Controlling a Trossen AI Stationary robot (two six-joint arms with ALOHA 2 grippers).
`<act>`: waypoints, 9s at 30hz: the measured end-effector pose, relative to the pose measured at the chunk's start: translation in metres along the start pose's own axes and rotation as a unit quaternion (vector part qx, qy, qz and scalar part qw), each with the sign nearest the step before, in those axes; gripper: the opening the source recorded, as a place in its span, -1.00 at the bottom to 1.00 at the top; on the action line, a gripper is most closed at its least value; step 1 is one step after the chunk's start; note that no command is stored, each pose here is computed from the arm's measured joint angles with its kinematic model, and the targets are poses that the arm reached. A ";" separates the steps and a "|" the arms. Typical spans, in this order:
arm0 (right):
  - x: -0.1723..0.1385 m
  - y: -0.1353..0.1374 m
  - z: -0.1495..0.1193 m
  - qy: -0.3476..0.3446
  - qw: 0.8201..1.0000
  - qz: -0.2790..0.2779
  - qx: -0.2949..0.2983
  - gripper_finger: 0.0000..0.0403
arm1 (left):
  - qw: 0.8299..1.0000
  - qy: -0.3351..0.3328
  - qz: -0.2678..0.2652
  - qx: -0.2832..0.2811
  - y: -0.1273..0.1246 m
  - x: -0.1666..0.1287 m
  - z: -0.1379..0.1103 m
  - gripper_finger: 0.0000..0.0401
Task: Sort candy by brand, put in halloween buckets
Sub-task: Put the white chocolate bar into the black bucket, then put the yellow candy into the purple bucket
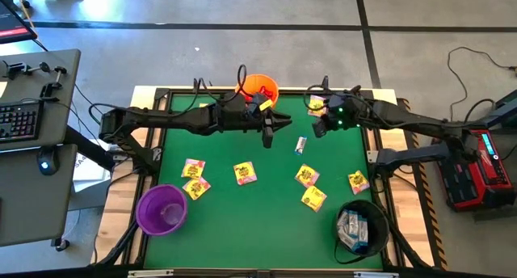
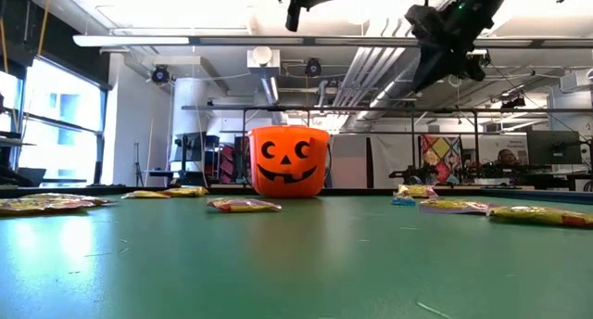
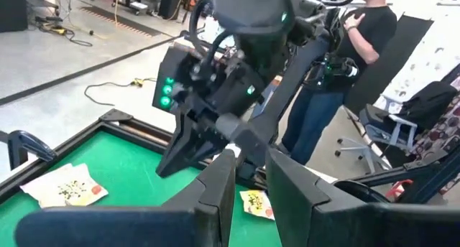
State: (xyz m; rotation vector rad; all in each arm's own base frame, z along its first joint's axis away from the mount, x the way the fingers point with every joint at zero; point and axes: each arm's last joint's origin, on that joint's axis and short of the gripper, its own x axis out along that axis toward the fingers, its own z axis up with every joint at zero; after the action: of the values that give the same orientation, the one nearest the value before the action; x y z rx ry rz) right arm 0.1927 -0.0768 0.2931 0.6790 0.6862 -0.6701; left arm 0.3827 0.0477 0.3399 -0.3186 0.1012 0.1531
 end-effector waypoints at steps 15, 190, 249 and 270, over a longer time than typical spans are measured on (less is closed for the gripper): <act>0.085 0.001 -0.013 0.135 0.973 -0.106 0.155 -0.07 | 1.000 0.001 -0.006 -0.012 -0.004 -0.001 -0.001 -0.66; -0.119 0.006 -0.087 0.186 0.928 0.310 -0.095 -1.00 | 0.997 0.079 0.006 -0.007 -0.010 -0.002 -0.018 -0.66; -0.093 0.092 -0.247 0.407 0.871 0.103 -0.254 -0.57 | 0.995 0.101 0.021 -0.004 -0.002 -0.003 -0.021 -0.77; -0.133 0.092 -0.135 0.316 0.896 0.009 -0.312 -0.65 | 0.993 0.091 -0.039 0.056 0.017 -0.003 -0.010 -1.00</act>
State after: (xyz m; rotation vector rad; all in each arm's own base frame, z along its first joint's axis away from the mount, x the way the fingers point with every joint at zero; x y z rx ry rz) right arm 0.1367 0.1199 0.3432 0.2854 1.4195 -0.1613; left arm 0.3767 0.0602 0.3258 -0.2236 0.2773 0.0395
